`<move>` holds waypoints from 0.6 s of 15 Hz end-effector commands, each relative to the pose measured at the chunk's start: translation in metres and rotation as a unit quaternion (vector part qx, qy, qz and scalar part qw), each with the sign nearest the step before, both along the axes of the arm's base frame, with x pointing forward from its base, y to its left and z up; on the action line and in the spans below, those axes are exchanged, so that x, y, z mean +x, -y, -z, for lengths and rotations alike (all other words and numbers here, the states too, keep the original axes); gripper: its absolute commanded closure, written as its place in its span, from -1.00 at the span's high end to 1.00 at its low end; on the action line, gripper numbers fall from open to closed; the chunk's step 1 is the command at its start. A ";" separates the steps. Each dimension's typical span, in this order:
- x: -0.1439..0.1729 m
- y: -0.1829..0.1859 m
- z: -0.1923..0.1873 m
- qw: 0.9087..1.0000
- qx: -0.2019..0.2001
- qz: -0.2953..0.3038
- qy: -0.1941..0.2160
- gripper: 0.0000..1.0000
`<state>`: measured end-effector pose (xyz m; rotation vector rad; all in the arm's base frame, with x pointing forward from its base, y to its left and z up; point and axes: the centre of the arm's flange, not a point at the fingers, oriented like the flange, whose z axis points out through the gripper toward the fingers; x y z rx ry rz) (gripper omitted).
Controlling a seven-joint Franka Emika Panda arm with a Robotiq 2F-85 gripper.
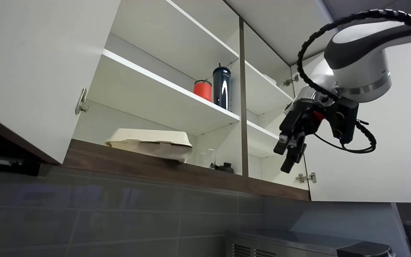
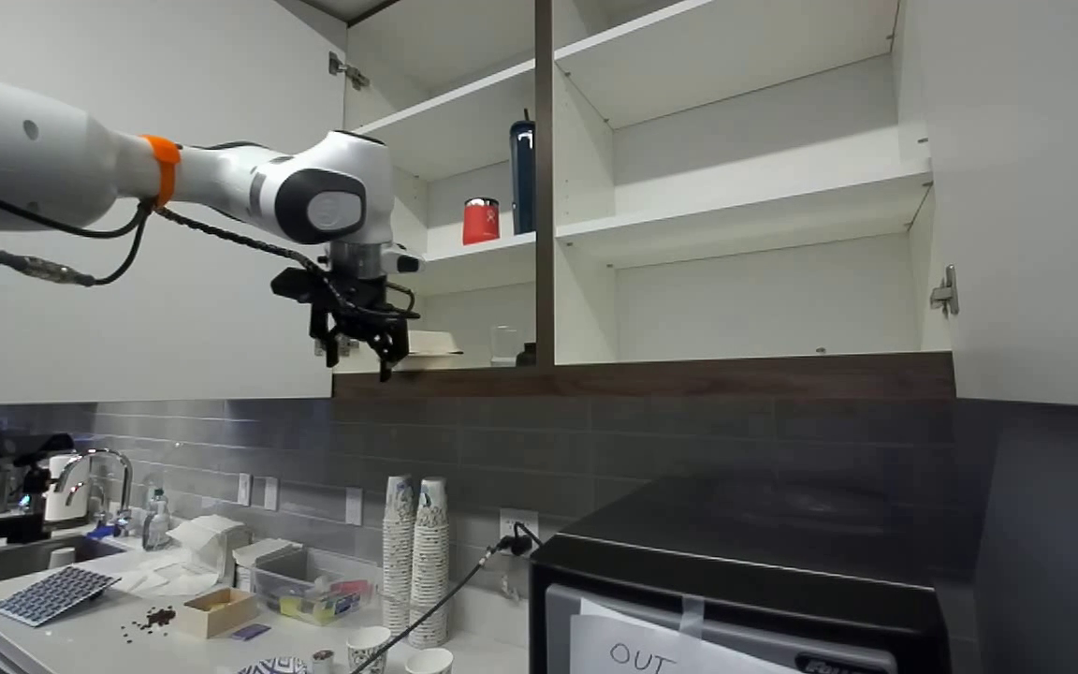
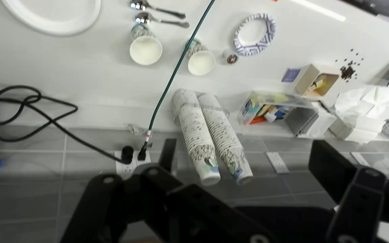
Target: Pick up the takeaway food container and put it into the cupboard
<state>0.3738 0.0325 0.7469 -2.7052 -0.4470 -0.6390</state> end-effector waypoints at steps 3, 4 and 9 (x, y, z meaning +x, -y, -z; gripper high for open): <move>-0.022 0.001 0.009 0.996 0.002 -0.013 0.092 1.00; -0.025 0.001 0.010 0.995 0.000 -0.020 0.093 1.00; -0.021 -0.001 0.003 0.996 -0.002 -0.023 0.085 1.00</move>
